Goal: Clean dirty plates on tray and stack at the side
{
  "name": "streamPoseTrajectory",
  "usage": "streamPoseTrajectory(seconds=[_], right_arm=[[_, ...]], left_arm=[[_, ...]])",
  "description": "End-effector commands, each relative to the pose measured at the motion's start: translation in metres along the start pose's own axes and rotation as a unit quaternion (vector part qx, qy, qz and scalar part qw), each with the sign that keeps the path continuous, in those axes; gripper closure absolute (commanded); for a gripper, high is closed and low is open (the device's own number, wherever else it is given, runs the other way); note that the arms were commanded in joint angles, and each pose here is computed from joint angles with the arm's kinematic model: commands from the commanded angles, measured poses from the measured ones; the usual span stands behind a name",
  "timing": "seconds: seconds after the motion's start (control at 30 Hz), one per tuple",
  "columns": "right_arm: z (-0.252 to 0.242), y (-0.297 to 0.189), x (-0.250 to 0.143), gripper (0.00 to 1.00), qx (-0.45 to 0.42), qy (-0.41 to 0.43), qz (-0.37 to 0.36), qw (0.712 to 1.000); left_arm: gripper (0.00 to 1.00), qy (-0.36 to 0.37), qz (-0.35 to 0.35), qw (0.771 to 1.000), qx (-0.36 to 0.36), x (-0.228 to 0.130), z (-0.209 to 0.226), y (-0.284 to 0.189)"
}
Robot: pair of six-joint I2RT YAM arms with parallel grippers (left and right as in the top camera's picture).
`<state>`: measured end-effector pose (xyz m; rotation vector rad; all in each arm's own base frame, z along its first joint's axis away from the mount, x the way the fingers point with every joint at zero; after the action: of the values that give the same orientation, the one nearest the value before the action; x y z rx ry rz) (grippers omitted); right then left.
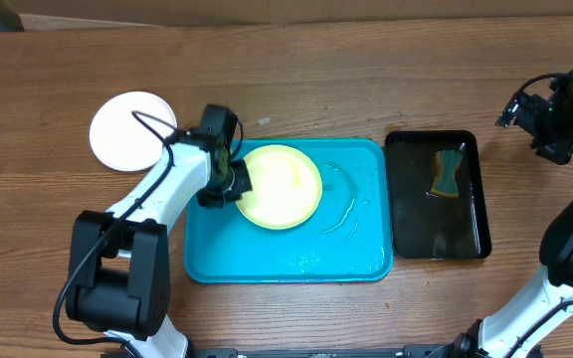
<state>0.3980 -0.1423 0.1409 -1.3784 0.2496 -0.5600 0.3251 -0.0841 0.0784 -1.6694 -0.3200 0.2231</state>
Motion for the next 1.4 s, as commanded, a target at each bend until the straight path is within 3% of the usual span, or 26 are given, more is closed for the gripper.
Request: streamPoseTrajectory(seconds=[0.0,0.47,0.8,1.0,1.13,1.37], right_arm=[[0.003,-0.018,0.006,0.00,0.003,-0.001,-0.028,1.000],[0.003,-0.018,0.006,0.00,0.003,-0.002,-0.027,1.000],[0.003,-0.018,0.006,0.00,0.003,-0.002,-0.027,1.000],[0.003,-0.018,0.006,0.00,0.003,-0.002,-0.027,1.000],[0.003,-0.018,0.006,0.00,0.003,-0.002,-0.027,1.000],[0.003,-0.018,0.006,0.00,0.003,-0.001,-0.028,1.000]], left_arm=[[0.96,0.034,-0.051,0.998,0.022,0.028,-0.006,-0.028],[0.96,0.083,-0.141,0.986,-0.017,0.060,-0.056,-0.103],[0.96,0.178,-0.236,0.955,-0.035,0.031,-0.142,-0.123],[0.96,0.234,-0.311,0.921,-0.034,-0.008,-0.195,-0.133],[0.96,0.286,-0.396,0.873,0.002,-0.039,-0.227,-0.149],[0.96,0.379,-0.466,0.798,0.048,-0.082,-0.257,-0.167]])
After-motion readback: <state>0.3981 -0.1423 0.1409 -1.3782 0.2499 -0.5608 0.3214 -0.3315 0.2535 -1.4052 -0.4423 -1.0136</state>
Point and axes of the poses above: each gripper's point midway between its finger pads, its own y axis out along the fingers, its own z axis along the line the jaws close on, x = y × z, the point moved 5 cm from there along -y, back along the fingers, and after that the axes turned 4 degrees about -y, right-handed, at the moved point
